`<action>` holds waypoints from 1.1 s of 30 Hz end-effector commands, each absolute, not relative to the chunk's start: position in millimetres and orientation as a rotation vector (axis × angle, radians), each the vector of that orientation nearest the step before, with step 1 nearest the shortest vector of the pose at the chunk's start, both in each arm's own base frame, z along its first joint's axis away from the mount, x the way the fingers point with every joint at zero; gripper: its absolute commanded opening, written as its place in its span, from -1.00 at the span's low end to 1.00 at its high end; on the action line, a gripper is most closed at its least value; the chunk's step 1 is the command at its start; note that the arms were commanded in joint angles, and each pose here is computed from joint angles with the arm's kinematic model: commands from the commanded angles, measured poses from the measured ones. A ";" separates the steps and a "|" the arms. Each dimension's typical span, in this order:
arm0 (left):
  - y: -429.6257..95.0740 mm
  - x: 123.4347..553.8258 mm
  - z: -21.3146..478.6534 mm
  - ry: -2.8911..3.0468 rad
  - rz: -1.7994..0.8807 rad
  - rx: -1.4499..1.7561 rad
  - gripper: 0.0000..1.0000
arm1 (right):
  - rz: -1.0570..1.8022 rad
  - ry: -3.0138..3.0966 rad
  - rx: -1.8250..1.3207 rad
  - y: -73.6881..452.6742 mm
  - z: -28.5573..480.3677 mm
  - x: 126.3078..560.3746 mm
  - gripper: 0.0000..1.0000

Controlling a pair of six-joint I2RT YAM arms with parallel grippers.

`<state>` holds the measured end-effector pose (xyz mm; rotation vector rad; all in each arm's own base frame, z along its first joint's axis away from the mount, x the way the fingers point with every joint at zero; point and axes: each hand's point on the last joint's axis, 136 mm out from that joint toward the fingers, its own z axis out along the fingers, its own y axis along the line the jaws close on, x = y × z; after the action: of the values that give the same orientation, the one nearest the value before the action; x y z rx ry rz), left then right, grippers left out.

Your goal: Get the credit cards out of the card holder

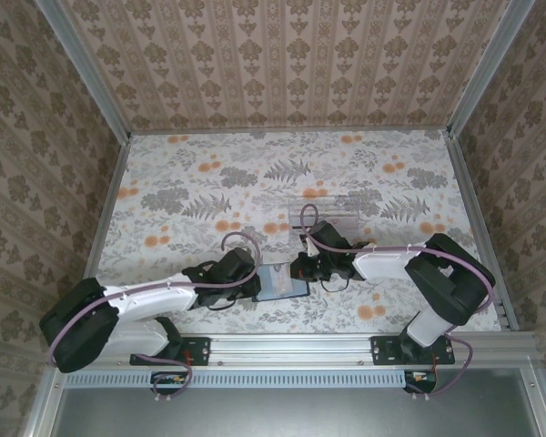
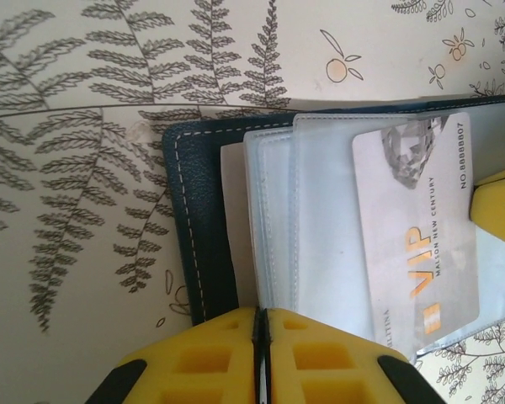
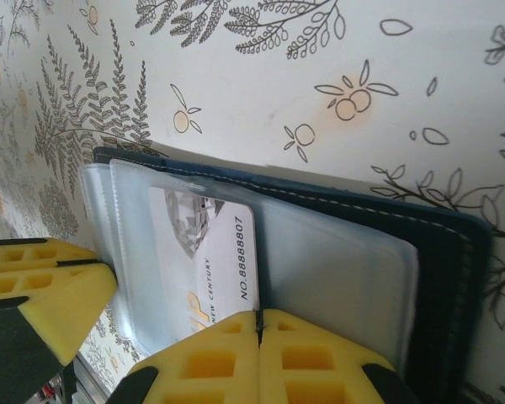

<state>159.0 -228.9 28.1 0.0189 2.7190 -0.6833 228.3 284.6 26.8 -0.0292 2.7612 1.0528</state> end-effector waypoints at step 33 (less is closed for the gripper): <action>-270.3 163.3 23.4 2.761 -0.677 0.171 -0.78 | 1.067 2.809 -0.069 281.9 18.2 213.6 -0.67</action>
<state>164.6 -265.5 23.4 0.1511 2.7574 -0.6656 225.0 286.2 27.3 -0.0541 2.7640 1.0754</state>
